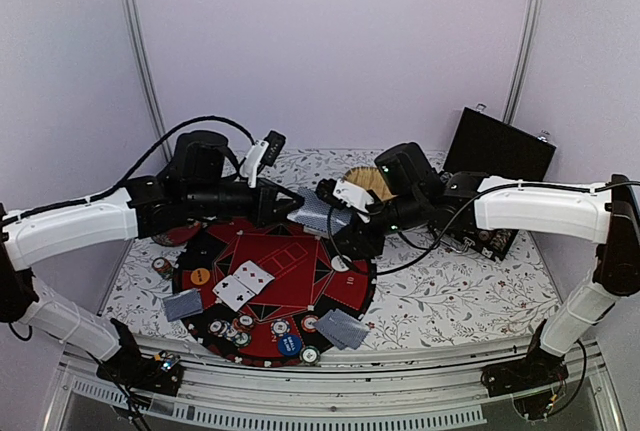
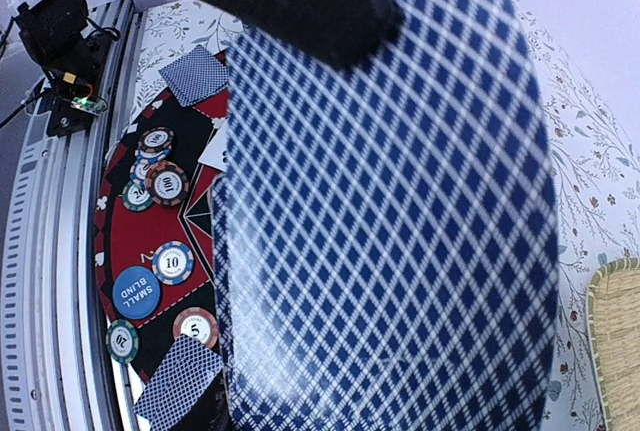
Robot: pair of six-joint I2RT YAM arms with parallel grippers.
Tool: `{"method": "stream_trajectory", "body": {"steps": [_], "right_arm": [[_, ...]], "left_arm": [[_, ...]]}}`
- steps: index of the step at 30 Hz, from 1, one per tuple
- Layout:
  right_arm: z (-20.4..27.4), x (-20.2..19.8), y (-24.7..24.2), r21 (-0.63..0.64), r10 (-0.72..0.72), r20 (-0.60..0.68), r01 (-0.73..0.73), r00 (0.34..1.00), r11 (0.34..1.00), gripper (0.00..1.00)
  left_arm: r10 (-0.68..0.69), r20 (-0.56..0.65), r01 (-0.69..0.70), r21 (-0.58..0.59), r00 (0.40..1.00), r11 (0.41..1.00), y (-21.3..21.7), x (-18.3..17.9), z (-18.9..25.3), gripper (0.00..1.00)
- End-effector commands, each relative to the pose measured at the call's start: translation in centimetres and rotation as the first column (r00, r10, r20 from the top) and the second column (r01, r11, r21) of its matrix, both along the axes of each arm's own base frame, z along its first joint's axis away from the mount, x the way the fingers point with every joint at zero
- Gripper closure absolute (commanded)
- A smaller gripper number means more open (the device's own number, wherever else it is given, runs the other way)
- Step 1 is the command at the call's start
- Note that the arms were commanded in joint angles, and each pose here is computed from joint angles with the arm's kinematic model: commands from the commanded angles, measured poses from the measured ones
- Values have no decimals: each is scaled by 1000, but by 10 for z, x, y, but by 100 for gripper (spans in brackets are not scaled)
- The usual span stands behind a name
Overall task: Distribute texas hold em gaming equipment
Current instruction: Pick up the poker card from the face-down deck piles, then place the poker card in the community card area.
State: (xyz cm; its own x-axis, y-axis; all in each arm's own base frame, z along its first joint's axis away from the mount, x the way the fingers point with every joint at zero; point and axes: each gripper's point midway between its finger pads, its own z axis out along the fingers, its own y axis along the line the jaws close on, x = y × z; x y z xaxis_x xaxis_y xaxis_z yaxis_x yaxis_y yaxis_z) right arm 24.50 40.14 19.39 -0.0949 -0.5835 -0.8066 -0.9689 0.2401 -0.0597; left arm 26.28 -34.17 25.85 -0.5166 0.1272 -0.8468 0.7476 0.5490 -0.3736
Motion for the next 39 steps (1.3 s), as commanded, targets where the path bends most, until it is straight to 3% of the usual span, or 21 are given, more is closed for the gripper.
{"method": "stream_trajectory", "body": {"steps": [1, 7, 11, 14, 17, 22, 27, 34, 39], "right_arm": [[8, 5, -8, 18, -32, 33, 31, 999, 999, 56], [3, 22, -23, 16, -91, 12, 91, 996, 996, 57], [0, 35, -37, 1, -150, 9, 150, 989, 989, 57], [0, 37, -45, -6, -169, 14, 169, 986, 986, 57], [5, 36, -49, -3, -175, 28, 175, 984, 984, 57], [11, 33, -55, -2, -181, 43, 181, 982, 983, 57], [13, 32, -60, -6, -186, 51, 187, 981, 982, 57], [16, 30, -67, -7, -200, 59, 201, 978, 980, 56], [17, 29, -72, -13, -205, 69, 207, 976, 978, 56]], "left_arm": [[3, 21, -3, -6, 1000, 1000, 15, -8, 11, 100], [9, 99, 0, -94, 995, 996, 33, -20, 55, 100], [227, 130, -226, -21, 965, 974, 75, 5, 63, 100], [464, 164, -490, 209, 871, 846, 121, 37, 22, 100], [552, 204, -578, 450, 809, 681, 147, 54, -34, 100], [526, 346, -590, 691, 777, 418, 150, 67, -95, 100], [412, 439, -569, 773, 799, 280, 122, 78, -130, 100], [314, 371, -450, 862, 874, 235, 100, 68, -189, 100], [301, 231, -338, 863, 925, 375, 72, 52, -212, 100]]}}
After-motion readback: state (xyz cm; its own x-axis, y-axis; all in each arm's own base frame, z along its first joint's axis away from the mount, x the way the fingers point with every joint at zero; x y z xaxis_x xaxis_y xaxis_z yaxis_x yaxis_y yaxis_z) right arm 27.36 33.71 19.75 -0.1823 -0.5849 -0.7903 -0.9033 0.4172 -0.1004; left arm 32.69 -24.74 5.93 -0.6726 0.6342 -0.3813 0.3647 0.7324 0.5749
